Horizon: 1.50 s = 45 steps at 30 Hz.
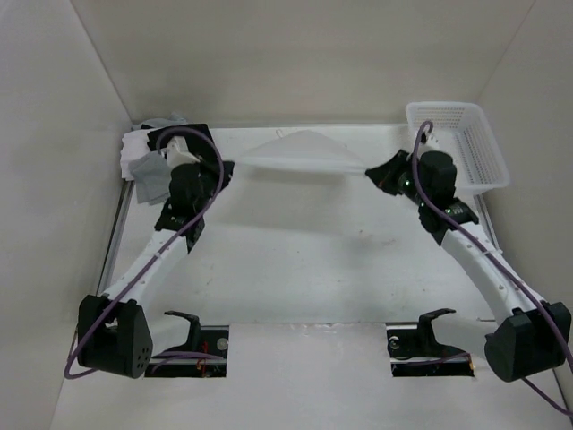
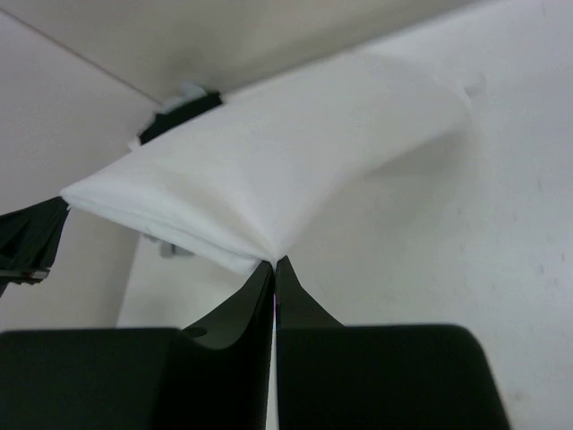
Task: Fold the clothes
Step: Fold the tank top
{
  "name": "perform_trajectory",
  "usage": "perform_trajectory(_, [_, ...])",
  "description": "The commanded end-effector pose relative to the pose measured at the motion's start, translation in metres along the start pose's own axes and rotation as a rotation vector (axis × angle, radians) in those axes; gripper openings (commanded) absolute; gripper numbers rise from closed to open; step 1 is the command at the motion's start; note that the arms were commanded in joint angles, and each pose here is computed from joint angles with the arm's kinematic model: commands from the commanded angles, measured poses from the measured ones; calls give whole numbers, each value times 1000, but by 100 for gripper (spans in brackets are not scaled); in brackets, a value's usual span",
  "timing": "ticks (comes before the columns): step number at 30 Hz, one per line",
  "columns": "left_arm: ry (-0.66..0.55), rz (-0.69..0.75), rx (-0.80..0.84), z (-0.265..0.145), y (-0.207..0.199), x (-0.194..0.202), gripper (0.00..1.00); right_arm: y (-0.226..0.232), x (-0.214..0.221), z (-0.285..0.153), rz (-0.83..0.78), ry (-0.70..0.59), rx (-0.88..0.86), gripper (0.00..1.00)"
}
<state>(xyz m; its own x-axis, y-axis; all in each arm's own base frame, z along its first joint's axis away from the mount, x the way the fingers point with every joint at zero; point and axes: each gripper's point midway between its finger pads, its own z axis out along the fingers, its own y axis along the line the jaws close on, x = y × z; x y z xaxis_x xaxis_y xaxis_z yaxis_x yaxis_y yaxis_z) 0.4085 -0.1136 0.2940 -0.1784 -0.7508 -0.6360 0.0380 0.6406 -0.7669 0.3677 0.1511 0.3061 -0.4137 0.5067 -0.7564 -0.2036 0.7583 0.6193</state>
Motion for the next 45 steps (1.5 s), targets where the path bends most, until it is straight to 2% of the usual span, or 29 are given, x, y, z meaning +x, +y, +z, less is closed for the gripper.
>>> perform_trajectory(1, [-3,-27,-45,-28,48,31,2,-21,41,-6,67,6,-21,3])
perform_trajectory(4, [54,-28,-117,-67,102,72,2,-54,105,-19,132,82,13,3])
perform_trajectory(8, [180,-44,-196,-116,151,123,2,-75,177,-45,174,191,45,3])
perform_trajectory(12, [229,-70,-221,-146,160,136,2,-76,227,-76,208,279,54,3])
perform_trajectory(15, [221,-82,-223,-155,156,131,3,-63,241,-93,241,304,25,3])
perform_trajectory(21, [169,-72,-243,-138,147,106,3,-49,230,-89,179,304,23,4])
perform_trajectory(26, [155,-83,-273,-111,149,102,3,-53,201,-46,128,285,46,5])
perform_trajectory(37, [99,-85,-348,-52,164,85,4,-76,193,42,153,331,97,5])
perform_trajectory(39, [101,-89,-363,-39,169,87,7,-83,190,53,165,318,122,7])
perform_trajectory(41, [90,-104,-373,-32,173,88,18,-87,189,61,190,305,131,16])
perform_trajectory(43, [76,-116,-356,-33,171,86,28,-84,188,59,196,279,115,35])
perform_trajectory(45, [54,-96,-332,-44,165,82,37,-86,188,48,191,260,112,46])
